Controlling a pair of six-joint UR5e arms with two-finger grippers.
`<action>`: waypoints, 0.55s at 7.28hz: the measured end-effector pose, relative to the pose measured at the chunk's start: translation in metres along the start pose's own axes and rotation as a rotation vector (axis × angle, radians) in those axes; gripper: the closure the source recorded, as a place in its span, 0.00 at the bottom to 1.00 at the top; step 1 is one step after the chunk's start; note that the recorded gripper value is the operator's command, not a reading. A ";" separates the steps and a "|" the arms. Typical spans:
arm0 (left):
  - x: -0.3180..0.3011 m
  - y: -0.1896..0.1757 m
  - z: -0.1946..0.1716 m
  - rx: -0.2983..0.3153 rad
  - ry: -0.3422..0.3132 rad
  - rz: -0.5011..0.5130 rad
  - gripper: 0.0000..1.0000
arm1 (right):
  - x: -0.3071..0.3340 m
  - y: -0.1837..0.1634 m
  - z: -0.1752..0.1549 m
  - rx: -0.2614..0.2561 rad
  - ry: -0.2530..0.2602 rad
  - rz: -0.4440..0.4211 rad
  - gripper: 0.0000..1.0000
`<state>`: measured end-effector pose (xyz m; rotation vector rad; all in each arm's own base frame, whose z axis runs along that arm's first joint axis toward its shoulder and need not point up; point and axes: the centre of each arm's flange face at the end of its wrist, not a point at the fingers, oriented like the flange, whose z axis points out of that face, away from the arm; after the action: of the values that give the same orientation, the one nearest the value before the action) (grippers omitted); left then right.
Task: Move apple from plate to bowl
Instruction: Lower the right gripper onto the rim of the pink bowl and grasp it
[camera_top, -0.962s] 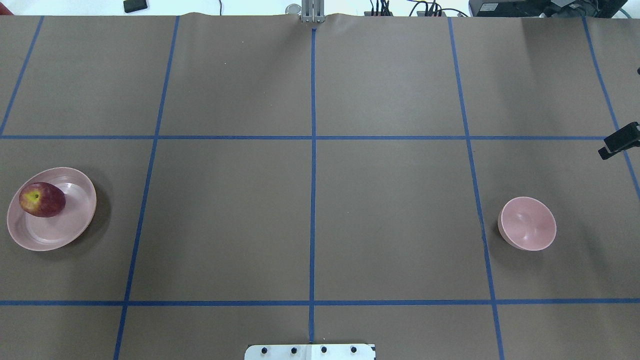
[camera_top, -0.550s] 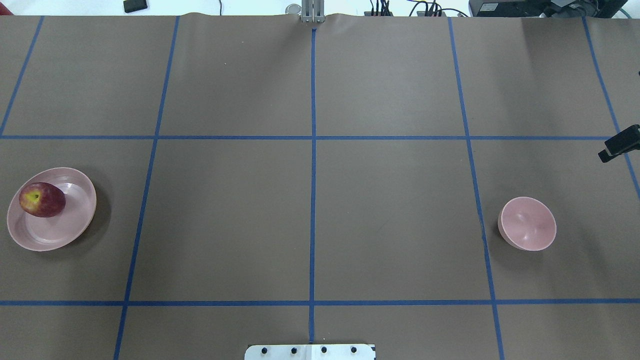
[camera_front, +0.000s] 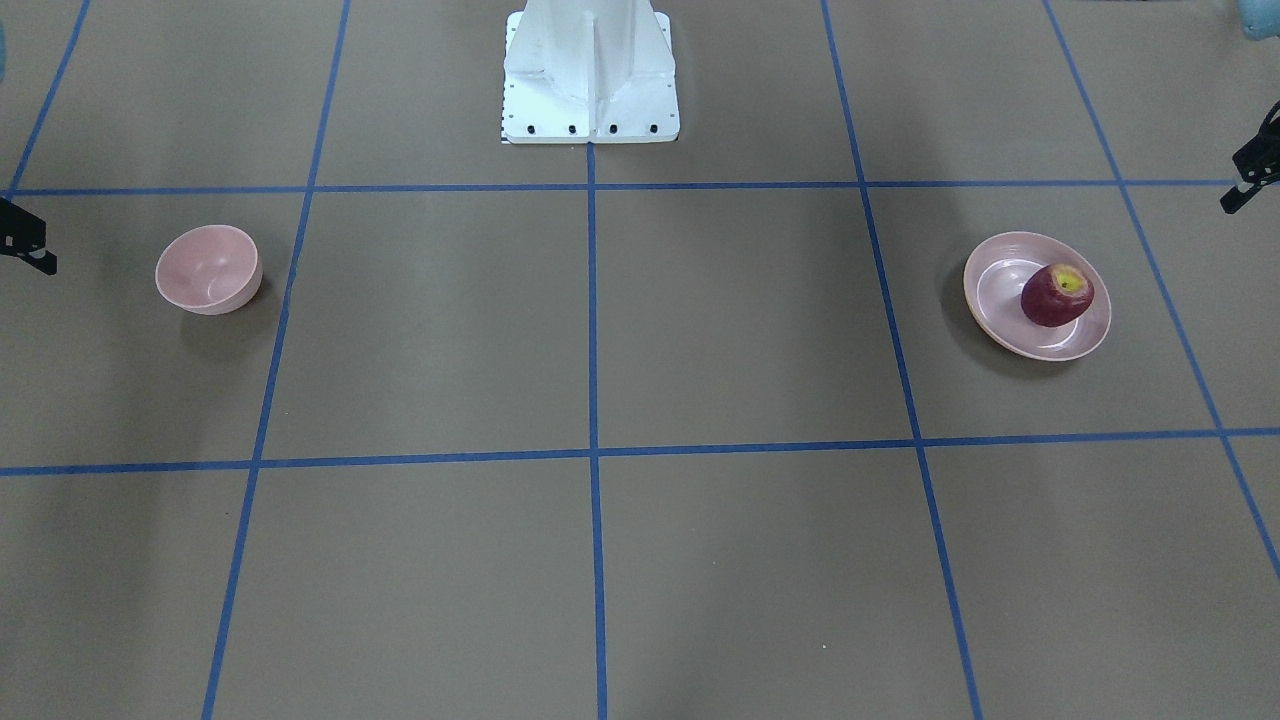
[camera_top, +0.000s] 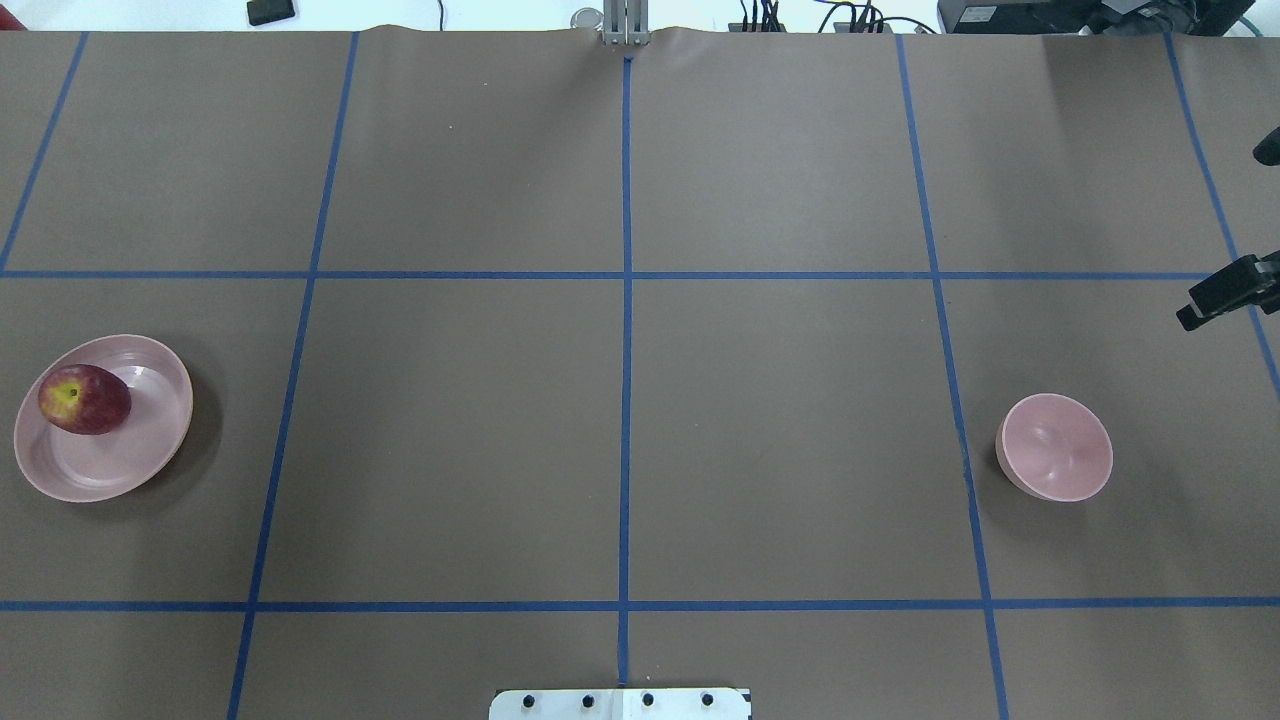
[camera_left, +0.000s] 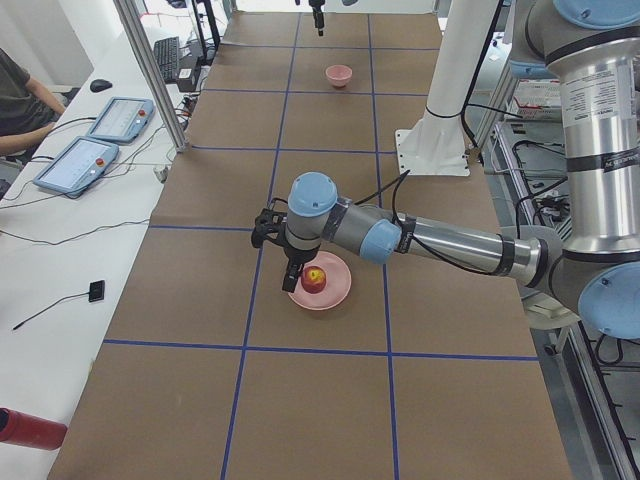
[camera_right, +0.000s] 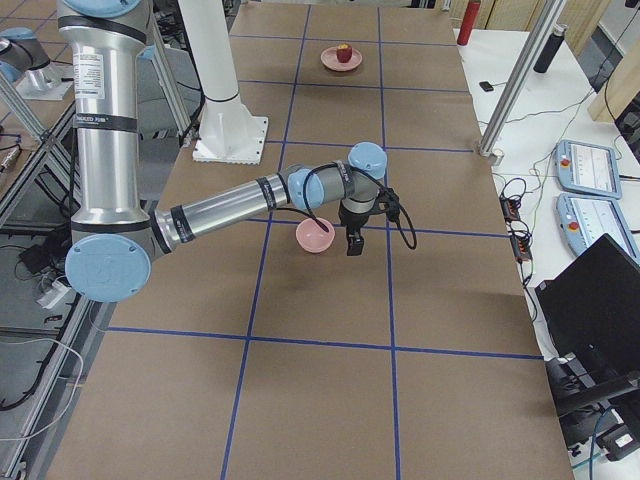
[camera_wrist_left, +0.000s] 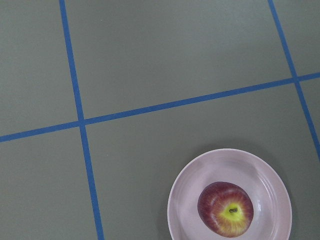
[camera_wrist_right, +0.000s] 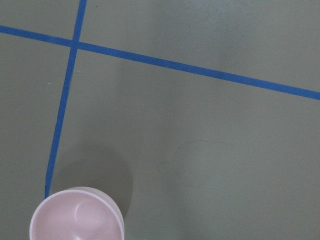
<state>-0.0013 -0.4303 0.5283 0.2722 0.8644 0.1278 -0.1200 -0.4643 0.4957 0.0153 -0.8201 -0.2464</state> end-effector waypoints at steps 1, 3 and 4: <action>0.000 0.000 0.000 0.000 0.000 0.001 0.02 | -0.009 0.002 0.015 -0.029 0.001 -0.020 0.00; 0.000 0.000 0.001 -0.001 -0.002 0.001 0.02 | -0.019 0.010 0.057 -0.048 0.008 -0.058 0.00; -0.001 0.000 0.001 -0.001 -0.003 0.001 0.02 | -0.016 0.020 0.083 -0.022 -0.005 -0.074 0.00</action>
<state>-0.0008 -0.4309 0.5293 0.2716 0.8613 0.1289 -0.1864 -0.4345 0.5433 0.0240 -0.8230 -0.3251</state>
